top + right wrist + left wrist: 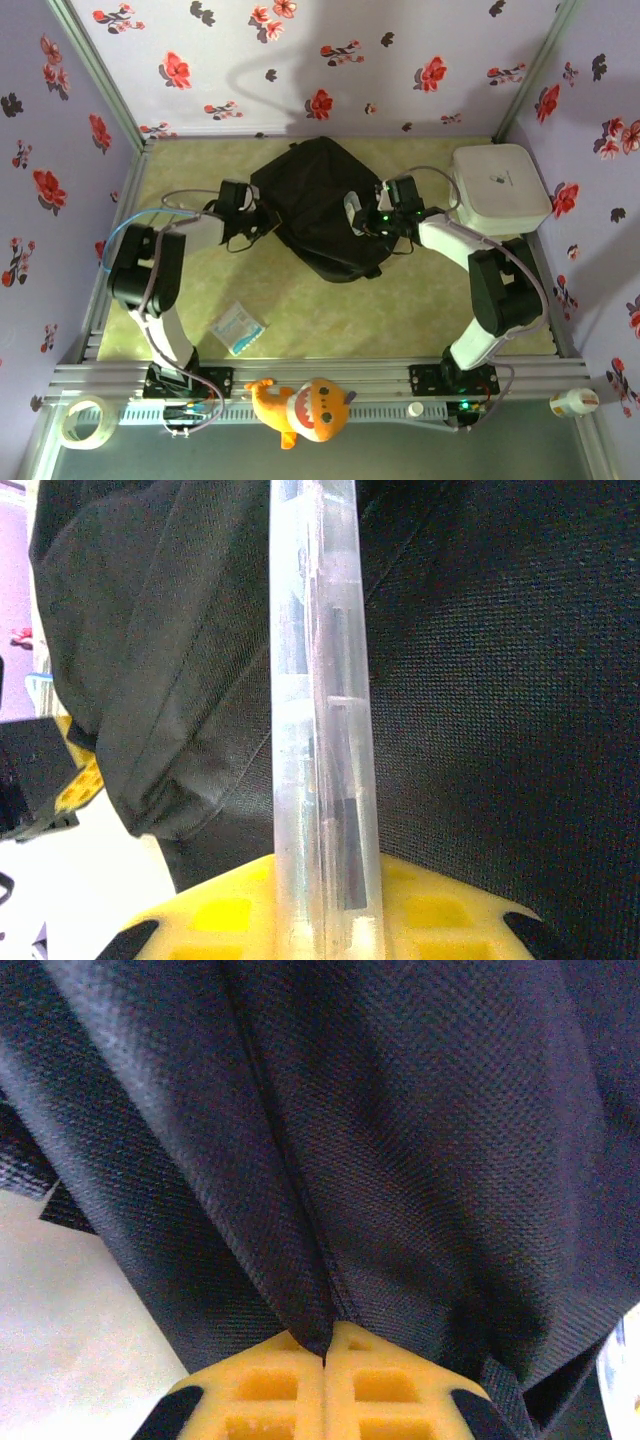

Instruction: Pack books, pencil case, and school supplies into a backpack

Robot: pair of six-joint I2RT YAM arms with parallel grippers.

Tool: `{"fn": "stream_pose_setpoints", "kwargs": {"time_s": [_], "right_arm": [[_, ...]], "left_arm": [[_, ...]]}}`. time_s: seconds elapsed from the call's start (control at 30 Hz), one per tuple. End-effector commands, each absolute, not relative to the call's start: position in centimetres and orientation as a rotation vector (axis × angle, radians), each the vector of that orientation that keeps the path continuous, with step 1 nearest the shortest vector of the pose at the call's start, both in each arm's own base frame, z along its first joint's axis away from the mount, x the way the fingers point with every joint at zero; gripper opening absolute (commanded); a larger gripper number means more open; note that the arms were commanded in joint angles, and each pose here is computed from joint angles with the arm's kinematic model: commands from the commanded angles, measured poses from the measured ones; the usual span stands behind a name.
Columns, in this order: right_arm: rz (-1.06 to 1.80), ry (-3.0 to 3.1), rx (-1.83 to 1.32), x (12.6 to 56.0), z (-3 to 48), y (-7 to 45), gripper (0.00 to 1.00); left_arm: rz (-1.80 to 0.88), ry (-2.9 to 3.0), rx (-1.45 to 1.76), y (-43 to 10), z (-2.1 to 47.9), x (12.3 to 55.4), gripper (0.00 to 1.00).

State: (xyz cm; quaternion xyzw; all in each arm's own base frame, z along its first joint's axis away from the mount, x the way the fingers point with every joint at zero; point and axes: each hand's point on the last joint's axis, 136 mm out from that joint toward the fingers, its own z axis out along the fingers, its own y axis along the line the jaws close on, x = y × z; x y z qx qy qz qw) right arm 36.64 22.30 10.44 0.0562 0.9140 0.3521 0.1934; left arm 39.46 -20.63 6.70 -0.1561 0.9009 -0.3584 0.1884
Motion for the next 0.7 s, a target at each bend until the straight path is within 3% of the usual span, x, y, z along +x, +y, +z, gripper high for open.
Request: {"fn": "stream_pose_setpoints", "kwargs": {"time_s": [0.0,0.23,0.37,0.67], "right_arm": [[1.01,2.536,0.157,37.4,11.5,22.1,0.11],[1.078,2.463,0.114,37.0,14.3,22.6,0.11],[1.125,2.44,0.109,36.8,14.9,22.9,0.12],[1.235,2.404,0.106,35.9,15.3,24.1,0.12]], "left_arm": [[-0.926,2.604,-0.481,-19.2,6.6,36.1,0.17],[-0.618,2.575,-0.184,-16.2,13.0,34.9,0.51],[-0.574,2.52,0.04,-17.4,16.3,36.3,0.62],[-0.46,2.558,0.342,-22.9,15.8,42.3,0.62]]}}
